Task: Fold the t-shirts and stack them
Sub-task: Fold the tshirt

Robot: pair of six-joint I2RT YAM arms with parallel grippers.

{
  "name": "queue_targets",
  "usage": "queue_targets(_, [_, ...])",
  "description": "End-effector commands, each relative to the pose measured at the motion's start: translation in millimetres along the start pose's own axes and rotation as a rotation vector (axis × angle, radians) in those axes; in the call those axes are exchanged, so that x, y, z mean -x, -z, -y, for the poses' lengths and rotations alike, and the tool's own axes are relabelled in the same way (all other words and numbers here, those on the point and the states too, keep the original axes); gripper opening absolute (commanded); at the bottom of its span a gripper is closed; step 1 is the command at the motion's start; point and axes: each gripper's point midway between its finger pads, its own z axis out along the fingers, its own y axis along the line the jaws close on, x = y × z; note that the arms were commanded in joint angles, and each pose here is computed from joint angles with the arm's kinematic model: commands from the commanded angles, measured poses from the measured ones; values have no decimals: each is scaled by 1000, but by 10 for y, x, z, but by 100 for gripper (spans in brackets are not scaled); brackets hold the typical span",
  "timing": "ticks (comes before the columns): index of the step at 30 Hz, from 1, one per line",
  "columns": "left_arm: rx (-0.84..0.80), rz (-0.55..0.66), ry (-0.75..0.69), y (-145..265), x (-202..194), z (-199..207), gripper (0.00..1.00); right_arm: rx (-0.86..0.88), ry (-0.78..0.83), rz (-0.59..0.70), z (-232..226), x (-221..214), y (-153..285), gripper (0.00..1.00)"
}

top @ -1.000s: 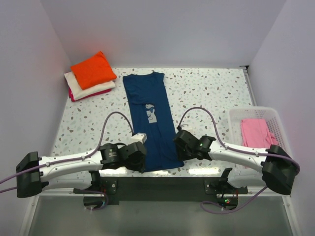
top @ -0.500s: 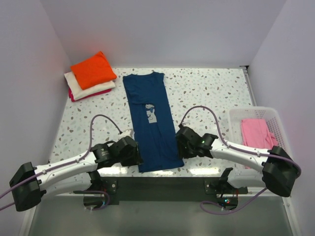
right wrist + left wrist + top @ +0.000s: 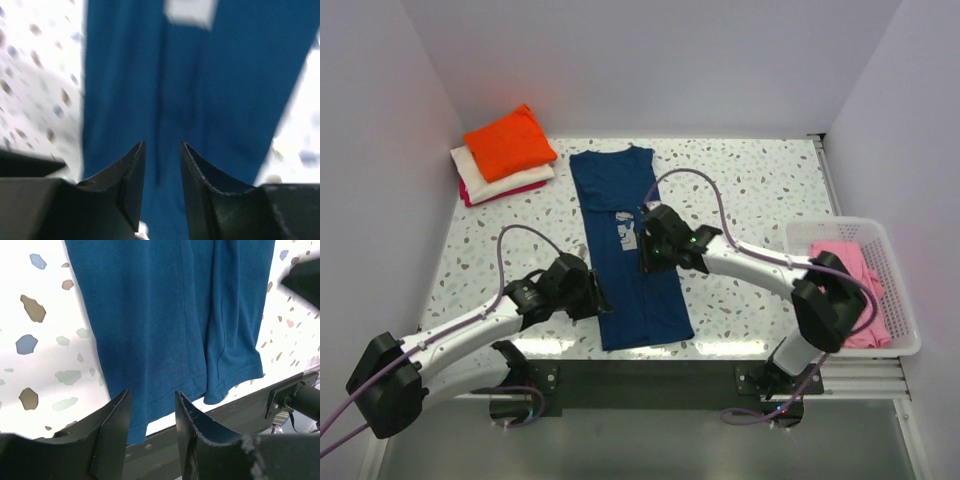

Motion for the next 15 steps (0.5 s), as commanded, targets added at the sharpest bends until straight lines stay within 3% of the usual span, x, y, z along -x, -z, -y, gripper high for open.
queue_targets(1, [-68, -10, -28, 2, 47, 151, 43, 99, 107, 149, -501, 772, -324, 36])
queue_targets(8, [-56, -20, -17, -15, -13, -7, 42, 80, 76, 148, -493, 1351, -1184, 31])
queue_targets(15, [-80, -3, -1, 21, -26, -16, 42, 71, 0, 159, -260, 1678, -1499, 31])
